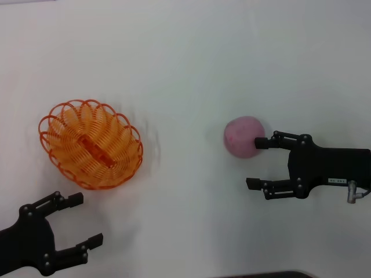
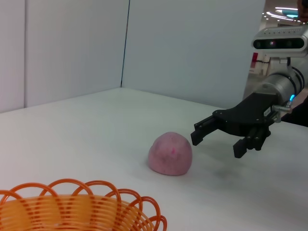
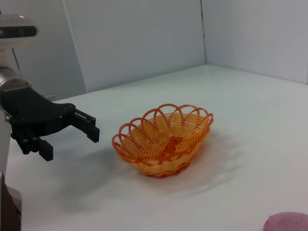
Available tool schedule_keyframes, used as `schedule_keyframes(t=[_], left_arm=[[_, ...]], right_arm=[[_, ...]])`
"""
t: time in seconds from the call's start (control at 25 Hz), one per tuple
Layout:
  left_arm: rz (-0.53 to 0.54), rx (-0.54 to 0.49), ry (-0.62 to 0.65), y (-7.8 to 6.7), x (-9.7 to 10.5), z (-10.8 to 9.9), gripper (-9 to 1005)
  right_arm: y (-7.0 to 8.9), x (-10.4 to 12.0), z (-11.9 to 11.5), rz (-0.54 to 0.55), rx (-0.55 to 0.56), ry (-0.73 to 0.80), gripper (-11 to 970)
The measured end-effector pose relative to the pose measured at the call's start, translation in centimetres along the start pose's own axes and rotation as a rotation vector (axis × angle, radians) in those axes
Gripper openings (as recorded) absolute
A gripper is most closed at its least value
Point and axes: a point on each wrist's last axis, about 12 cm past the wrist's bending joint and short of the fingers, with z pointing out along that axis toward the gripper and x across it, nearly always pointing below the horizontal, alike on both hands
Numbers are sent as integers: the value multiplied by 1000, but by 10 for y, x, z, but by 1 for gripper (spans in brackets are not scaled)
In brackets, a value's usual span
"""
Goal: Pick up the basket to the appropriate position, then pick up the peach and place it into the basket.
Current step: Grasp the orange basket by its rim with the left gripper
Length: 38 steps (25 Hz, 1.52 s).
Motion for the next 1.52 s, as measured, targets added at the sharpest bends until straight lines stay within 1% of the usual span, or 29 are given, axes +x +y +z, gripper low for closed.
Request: schedule_keyframes(t=[0.6,0.72,0.8,0.84,1.04,1.12,1.24,1.52], left_arm=[[-5,2,2,0,0,0,841],[-24,-4,-7,0,0,-1,841],[-70,-13,-14,1,-2,-2,841],[-111,-16,-14,3,-3,-3,841],[-383,-21,-1,22,-14,-8,840],[-468,-23,2,28,-18,-9,840],[-546,-39,-10,36,-23,-13,840],[-611,-92,-50,43,-27,-22,839]], right_arm=[[0,-1,1,-6,-2,-1,928],[0,-1,1,-5,-1,-4,928],[-1,-1,1,-2,2,-6,928],[-1,-1,1,0,2,-7,928],[-1,-2,1,1,1,-9,928],[-1,-2,1,0,-1,-10,928],[-2,-4,2,-2,-6,-14,928],[-2,-5,3,-5,-8,-15,929]])
